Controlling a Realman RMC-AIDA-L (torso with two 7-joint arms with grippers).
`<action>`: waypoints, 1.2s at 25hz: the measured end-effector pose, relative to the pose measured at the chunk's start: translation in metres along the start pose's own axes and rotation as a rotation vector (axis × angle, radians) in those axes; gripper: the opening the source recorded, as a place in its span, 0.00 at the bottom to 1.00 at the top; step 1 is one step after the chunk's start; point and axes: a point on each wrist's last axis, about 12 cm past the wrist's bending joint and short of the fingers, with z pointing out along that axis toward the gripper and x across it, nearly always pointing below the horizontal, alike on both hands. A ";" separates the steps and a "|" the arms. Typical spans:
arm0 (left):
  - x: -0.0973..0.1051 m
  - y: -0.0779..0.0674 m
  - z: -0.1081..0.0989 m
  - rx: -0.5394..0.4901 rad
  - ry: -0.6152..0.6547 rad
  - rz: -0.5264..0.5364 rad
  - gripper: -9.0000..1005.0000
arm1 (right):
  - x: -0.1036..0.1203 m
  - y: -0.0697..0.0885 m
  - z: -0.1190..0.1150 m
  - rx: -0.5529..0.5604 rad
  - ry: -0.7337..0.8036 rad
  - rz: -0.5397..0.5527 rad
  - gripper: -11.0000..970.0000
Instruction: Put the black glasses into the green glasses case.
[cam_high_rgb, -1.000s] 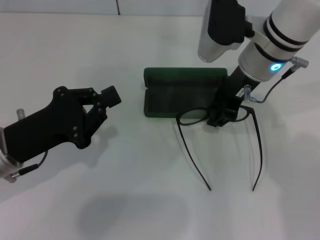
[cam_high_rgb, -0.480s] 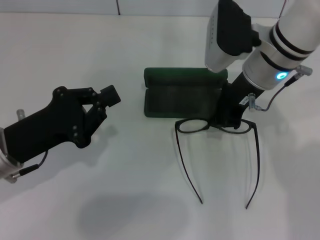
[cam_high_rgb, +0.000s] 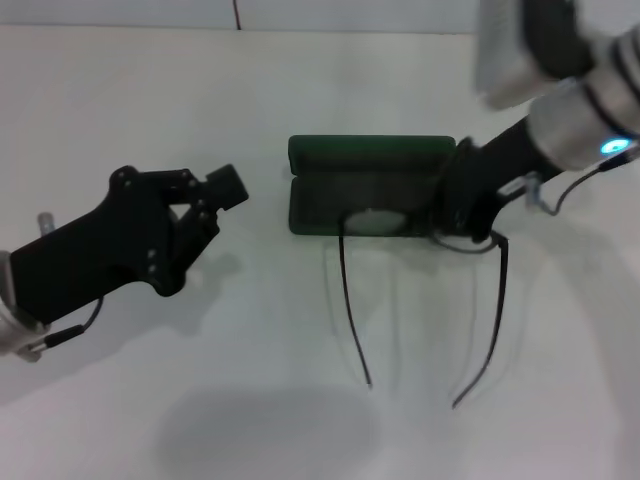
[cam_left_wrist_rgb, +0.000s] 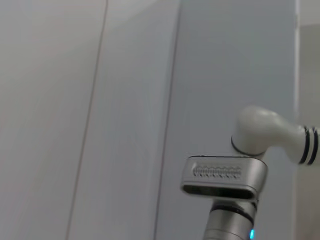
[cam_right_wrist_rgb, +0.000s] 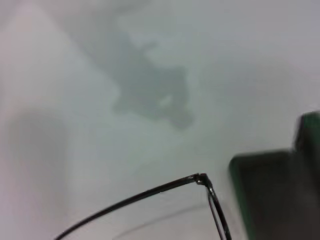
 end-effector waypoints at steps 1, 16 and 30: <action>0.000 -0.001 0.003 0.012 -0.010 -0.002 0.04 | 0.004 0.000 -0.008 0.016 -0.041 0.016 0.07; -0.009 -0.003 0.071 0.300 -0.141 -0.082 0.03 | 0.066 0.023 -0.038 -0.005 -0.643 0.110 0.07; 0.001 -0.008 0.090 0.334 -0.106 -0.115 0.03 | 0.055 0.029 -0.027 -0.129 -0.871 0.071 0.07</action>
